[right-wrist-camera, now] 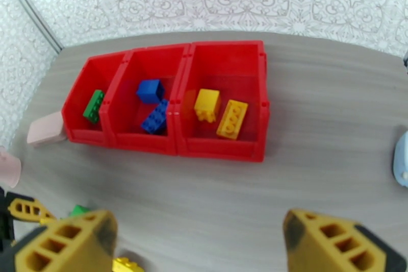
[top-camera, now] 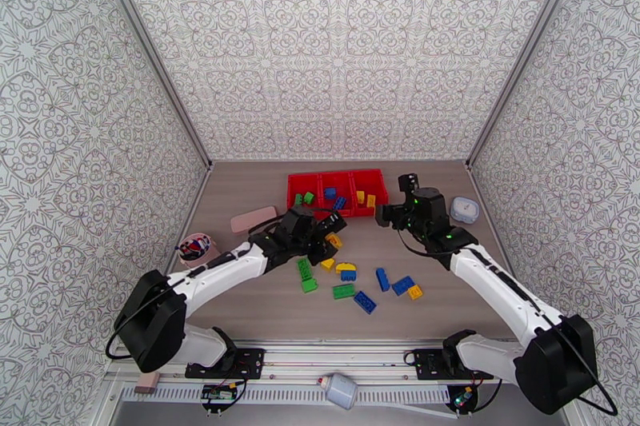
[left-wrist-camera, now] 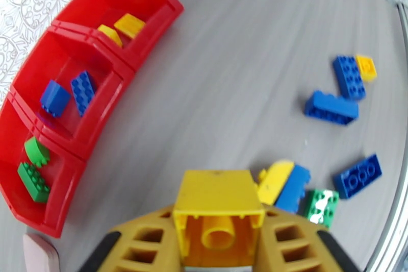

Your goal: Sort the legos into containers by color

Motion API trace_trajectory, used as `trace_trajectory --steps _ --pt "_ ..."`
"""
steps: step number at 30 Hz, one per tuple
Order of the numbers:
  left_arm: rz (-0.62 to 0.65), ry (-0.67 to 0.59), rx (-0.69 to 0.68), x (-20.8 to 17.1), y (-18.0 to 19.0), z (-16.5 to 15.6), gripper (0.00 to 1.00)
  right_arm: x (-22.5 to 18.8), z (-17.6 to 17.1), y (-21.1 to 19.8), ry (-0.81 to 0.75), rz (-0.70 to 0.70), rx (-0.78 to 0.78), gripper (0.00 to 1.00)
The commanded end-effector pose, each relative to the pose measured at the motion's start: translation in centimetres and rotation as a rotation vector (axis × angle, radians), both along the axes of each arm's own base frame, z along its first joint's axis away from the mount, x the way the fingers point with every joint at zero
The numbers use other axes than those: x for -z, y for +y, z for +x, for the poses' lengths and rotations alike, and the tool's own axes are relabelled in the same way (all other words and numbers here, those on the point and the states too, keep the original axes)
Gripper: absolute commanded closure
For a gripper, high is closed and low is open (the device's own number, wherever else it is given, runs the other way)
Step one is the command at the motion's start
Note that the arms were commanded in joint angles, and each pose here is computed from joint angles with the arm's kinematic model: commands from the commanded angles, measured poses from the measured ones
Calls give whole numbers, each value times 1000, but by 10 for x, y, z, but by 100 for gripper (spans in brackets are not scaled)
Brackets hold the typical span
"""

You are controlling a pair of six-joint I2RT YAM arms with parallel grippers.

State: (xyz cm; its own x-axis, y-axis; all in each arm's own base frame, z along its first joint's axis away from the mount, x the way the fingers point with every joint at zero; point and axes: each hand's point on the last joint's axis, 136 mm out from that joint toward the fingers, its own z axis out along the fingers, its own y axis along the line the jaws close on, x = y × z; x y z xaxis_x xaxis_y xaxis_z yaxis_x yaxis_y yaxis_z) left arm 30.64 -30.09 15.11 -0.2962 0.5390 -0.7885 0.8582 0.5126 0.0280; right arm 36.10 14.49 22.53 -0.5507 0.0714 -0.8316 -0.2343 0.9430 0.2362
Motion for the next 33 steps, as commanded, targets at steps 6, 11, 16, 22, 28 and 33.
trace_trajectory --steps 6,11,16,22,28,33 --pt "-130 -29 -37 -27 -41 71 70 5 -14 -6 19 4 1 11" --pt "-125 -9 -53 -22 -56 112 70 9 -19 -6 26 10 -3 11" --pt "-106 -19 -67 -17 -72 151 70 12 -22 -6 34 7 -8 11" --pt "-78 0 -60 0 -92 188 71 14 -23 -5 43 5 -16 11" --pt "-41 -1 -49 13 -108 217 71 17 -25 -7 51 -4 -15 11" --pt "-37 -14 -53 19 -116 231 71 19 -28 -9 55 -9 -12 11"
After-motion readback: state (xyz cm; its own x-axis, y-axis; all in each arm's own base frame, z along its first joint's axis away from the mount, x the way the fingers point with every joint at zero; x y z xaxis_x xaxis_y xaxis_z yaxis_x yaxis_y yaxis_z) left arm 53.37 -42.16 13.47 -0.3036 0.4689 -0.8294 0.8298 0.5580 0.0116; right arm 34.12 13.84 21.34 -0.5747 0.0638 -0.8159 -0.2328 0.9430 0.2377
